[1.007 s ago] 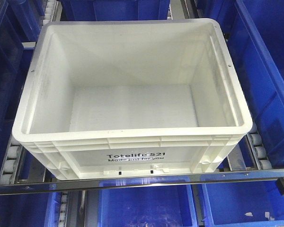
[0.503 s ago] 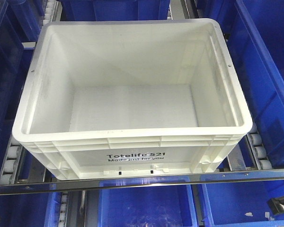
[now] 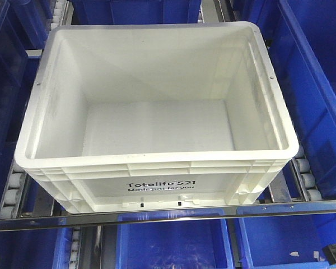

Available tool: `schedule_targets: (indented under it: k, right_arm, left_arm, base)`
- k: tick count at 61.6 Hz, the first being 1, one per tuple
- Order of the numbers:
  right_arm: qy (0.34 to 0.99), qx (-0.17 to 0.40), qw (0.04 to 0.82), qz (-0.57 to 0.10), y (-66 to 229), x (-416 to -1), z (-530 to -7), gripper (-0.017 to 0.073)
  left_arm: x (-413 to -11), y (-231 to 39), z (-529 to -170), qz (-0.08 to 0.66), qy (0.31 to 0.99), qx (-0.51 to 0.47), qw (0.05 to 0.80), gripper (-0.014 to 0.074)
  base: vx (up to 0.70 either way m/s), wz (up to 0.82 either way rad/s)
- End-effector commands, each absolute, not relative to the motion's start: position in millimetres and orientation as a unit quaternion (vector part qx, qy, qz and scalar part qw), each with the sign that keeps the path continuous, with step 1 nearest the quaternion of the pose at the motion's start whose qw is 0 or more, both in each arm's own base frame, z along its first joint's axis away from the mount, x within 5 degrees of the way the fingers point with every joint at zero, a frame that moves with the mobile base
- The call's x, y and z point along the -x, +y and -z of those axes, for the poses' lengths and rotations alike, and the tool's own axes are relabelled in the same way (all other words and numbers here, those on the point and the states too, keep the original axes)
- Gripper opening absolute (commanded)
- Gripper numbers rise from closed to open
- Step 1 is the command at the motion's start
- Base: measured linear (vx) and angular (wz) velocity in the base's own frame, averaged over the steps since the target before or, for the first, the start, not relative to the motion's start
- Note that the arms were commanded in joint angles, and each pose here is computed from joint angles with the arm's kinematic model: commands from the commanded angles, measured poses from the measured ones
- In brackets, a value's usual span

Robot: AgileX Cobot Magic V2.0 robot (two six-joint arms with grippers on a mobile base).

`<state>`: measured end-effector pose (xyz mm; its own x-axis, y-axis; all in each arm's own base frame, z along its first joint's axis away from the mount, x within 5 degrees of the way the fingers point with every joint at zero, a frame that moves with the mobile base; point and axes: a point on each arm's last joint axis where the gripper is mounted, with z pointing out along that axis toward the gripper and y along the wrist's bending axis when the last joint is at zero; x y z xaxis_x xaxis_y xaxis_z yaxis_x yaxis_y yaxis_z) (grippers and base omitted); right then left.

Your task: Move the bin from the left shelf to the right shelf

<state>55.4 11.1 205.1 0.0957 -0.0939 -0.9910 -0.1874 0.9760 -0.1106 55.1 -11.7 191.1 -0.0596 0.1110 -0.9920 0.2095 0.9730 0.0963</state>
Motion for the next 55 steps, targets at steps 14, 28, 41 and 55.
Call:
schedule_targets:
  k: [14,28,41,55]
  right_arm:
    - [0.648,0.105,0.754,-0.026,10.8,-54.7,-205.8,-0.0007]
    - [0.648,0.105,0.754,-0.026,10.8,-54.7,-205.8,-0.0007]
    - [0.648,0.105,0.754,-0.026,10.8,-54.7,-205.8,-0.0007]
    - [0.648,0.105,0.754,-0.026,10.8,-54.7,-205.8,-0.0007]
  left_arm:
    - [-53.6,-11.4,-205.3,0.041,0.689,-0.104,0.716,-0.0008]
    - [-53.6,-11.4,-205.3,0.041,0.689,-0.104,0.716,-0.0008]
    - [-53.6,-11.4,-205.3,0.041,0.689,-0.104,0.716,-0.0008]
    - [-53.6,-11.4,-205.3,0.041,0.689,-0.104,0.716,-0.0008]
  base:
    - [0.00,0.00]
    - [0.00,0.00]
    - [0.00,0.00]
    - [0.00,0.00]
